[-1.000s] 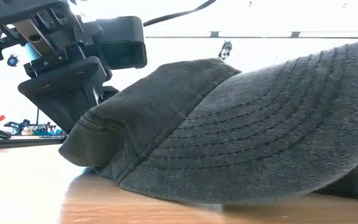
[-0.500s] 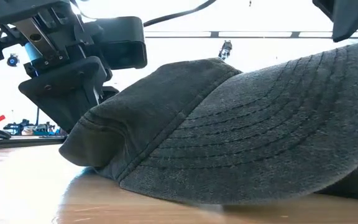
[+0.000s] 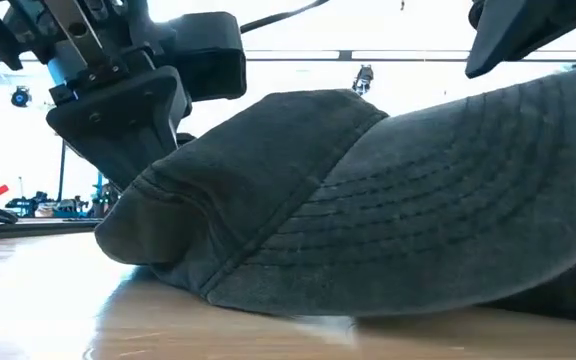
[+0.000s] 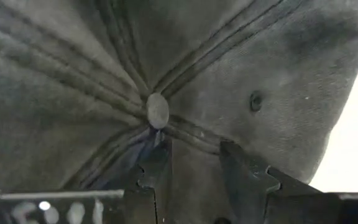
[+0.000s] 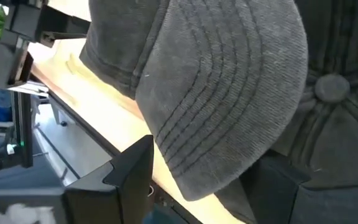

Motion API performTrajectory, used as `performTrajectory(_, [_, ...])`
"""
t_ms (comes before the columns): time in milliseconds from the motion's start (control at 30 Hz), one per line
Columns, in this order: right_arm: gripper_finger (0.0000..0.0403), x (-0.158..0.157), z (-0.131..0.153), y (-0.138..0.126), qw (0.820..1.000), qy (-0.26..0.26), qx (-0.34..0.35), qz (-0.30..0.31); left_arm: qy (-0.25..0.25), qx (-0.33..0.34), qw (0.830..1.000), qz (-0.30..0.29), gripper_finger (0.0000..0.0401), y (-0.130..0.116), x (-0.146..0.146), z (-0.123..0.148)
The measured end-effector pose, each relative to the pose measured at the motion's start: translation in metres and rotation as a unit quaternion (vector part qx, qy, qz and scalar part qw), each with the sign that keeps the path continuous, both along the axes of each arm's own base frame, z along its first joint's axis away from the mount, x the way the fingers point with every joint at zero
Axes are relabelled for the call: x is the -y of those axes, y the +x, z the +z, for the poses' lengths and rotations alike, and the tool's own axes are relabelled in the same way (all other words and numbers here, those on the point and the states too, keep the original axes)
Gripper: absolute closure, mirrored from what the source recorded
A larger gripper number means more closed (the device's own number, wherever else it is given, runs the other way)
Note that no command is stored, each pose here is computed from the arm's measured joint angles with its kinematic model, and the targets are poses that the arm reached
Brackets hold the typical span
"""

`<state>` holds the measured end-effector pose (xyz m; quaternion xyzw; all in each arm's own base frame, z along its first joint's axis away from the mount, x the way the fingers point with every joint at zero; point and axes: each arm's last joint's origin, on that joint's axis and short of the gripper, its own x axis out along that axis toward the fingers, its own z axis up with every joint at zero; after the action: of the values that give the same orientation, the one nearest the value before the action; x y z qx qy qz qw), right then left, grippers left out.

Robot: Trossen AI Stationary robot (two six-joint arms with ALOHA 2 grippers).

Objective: Pick & Place hat
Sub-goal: Put the left black cap into the right transparent bin

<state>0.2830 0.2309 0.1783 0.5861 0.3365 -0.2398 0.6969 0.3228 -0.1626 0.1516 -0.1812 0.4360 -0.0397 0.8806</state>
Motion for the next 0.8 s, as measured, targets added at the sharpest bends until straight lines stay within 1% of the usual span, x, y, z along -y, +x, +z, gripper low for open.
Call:
performTrajectory(100, [0.019,0.001,0.003,0.003,1.0,-0.011,0.007,0.014,-0.003,0.006,1.0,0.0,0.0273,0.002,0.001,0.004])
performTrajectory(167, [0.02,0.001,0.007,0.007,0.999,-0.021,0.014,0.026,-0.006,0.012,1.0,0.0,0.0273,0.005,0.002,0.007])
performTrajectory(233, [0.022,0.001,0.013,0.011,0.999,-0.03,0.024,0.036,-0.009,0.022,1.0,0.005,0.0273,0.009,0.003,0.014])
performTrajectory(333, [0.0265,0.0,0.024,0.016,0.997,-0.052,0.042,0.048,-0.017,0.045,0.999,0.009,0.0273,0.014,0.006,0.032])
performTrajectory(400, [0.0302,0.001,0.031,0.018,0.995,-0.065,0.049,0.055,-0.007,0.059,0.998,0.012,0.0273,0.016,0.006,0.049])
performTrajectory(533, [0.0377,0.004,0.043,0.018,0.991,-0.115,0.035,0.059,0.058,0.058,0.996,0.039,0.0273,0.008,-0.002,0.087])
performTrajectory(667, [0.0388,0.01,0.067,0.016,0.984,-0.166,0.026,0.061,0.108,0.083,0.987,0.08,0.0273,-0.012,-0.016,0.141])
performTrajectory(733, [0.0389,0.016,0.088,0.013,0.979,-0.195,0.032,0.054,0.119,0.102,0.983,0.098,0.0273,-0.025,-0.023,0.167])
performTrajectory(800, [0.0389,0.023,0.113,0.007,0.97,-0.233,0.049,0.042,0.116,0.133,0.977,0.12,0.0273,-0.039,-0.029,0.192])
